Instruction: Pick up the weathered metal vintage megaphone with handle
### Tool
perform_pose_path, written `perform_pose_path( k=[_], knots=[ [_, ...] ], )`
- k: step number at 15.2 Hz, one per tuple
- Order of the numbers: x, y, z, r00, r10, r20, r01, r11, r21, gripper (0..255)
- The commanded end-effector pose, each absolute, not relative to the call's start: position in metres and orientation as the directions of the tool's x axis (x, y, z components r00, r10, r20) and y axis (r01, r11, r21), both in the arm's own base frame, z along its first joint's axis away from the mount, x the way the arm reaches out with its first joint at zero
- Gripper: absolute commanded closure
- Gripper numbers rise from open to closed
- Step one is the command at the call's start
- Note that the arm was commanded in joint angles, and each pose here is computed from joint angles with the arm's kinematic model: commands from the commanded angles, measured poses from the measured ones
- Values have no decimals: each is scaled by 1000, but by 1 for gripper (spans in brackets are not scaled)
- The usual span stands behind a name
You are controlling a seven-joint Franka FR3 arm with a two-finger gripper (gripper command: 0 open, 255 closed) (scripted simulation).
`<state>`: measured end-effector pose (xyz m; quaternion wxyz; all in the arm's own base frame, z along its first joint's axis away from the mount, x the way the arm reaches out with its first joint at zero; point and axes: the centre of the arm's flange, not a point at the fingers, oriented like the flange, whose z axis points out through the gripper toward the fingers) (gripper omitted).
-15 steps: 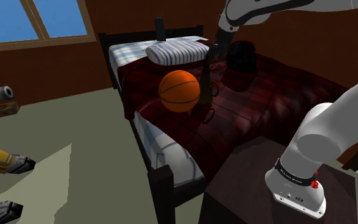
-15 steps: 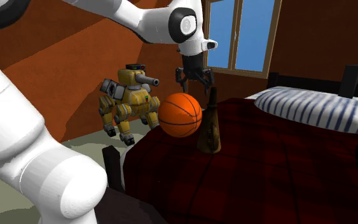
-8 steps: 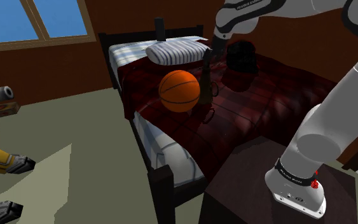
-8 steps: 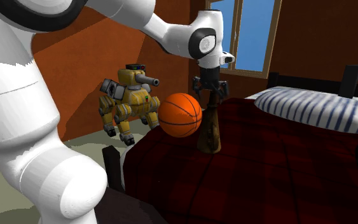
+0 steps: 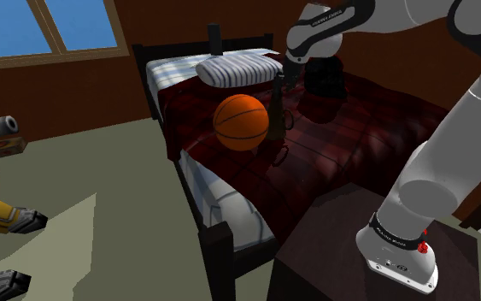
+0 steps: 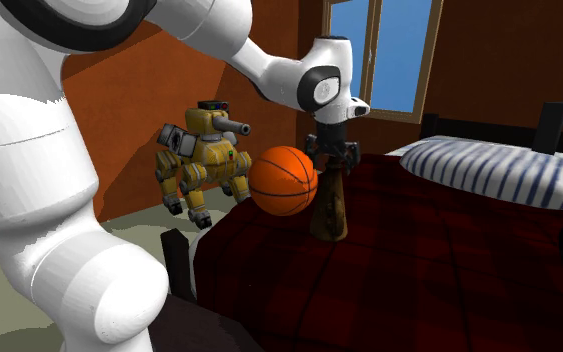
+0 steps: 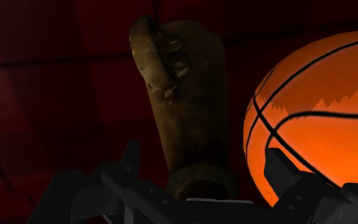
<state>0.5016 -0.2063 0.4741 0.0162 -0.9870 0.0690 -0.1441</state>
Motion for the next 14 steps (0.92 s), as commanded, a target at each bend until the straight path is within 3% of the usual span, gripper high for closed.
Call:
perform_pose_path(
  k=[1, 14],
  knots=[
    [501, -206, 472, 949, -141, 283, -132, -990, -52, 255],
    [502, -206, 493, 949, -141, 283, -132, -990, -52, 255]
  ],
)
